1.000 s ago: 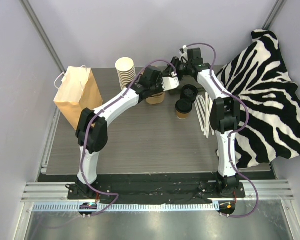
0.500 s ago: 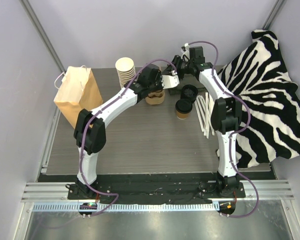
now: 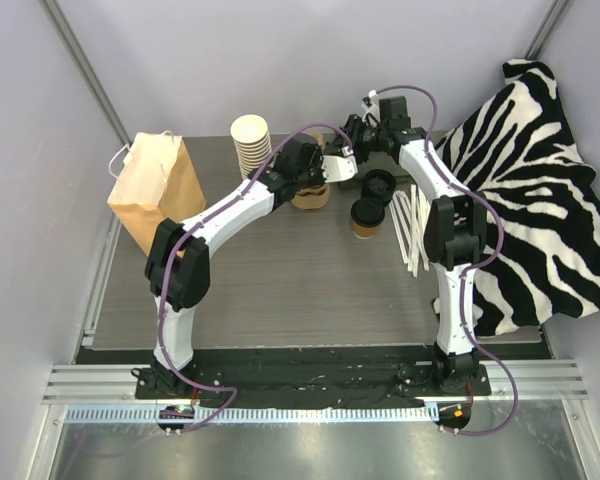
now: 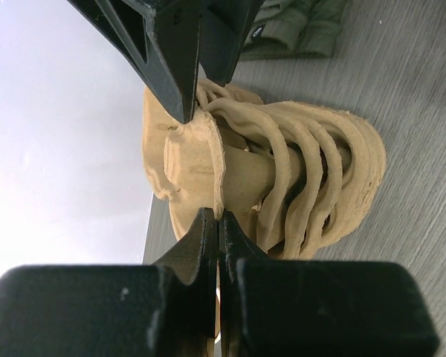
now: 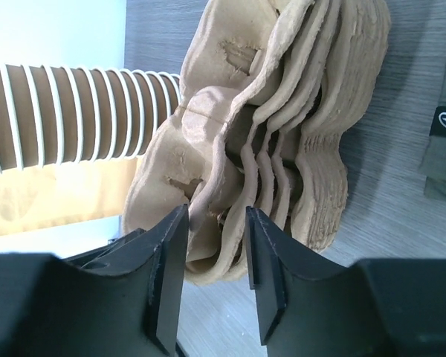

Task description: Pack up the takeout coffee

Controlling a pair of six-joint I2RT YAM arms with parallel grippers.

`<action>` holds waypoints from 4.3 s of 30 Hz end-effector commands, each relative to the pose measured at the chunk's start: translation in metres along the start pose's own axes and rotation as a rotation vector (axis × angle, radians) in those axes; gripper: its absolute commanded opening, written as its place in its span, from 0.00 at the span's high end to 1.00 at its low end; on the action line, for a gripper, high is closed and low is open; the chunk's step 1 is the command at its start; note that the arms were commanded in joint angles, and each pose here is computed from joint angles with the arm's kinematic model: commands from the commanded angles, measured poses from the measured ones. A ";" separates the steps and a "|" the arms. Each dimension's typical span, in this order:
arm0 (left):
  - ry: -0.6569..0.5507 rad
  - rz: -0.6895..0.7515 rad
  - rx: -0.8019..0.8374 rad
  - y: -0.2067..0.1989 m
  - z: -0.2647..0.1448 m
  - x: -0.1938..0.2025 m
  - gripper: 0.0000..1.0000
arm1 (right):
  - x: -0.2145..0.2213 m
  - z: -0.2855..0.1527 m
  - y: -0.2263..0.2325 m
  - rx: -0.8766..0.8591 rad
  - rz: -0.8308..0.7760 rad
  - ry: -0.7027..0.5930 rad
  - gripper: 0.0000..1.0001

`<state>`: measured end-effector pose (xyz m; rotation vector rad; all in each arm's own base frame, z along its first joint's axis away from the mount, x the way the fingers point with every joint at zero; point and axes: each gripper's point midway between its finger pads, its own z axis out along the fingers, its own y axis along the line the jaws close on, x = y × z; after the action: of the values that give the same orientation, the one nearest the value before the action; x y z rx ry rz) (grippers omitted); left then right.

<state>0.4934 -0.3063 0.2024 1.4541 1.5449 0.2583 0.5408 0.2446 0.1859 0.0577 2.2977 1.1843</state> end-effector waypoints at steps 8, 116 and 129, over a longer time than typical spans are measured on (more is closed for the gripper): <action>-0.087 -0.027 -0.136 0.044 -0.027 -0.025 1.00 | -0.040 -0.054 0.057 -0.158 -0.018 -0.102 0.55; -0.469 -0.108 0.113 -0.057 -0.373 -0.017 1.00 | 0.053 0.058 0.020 0.070 -0.055 -0.042 0.60; -0.156 0.221 0.214 -0.142 -0.372 0.100 1.00 | 0.083 -0.010 0.078 -0.067 -0.212 0.092 0.51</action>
<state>0.1396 -0.1130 0.2746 1.6431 1.2577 -0.0004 0.4738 0.3105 0.1594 -0.0838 2.3744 1.1433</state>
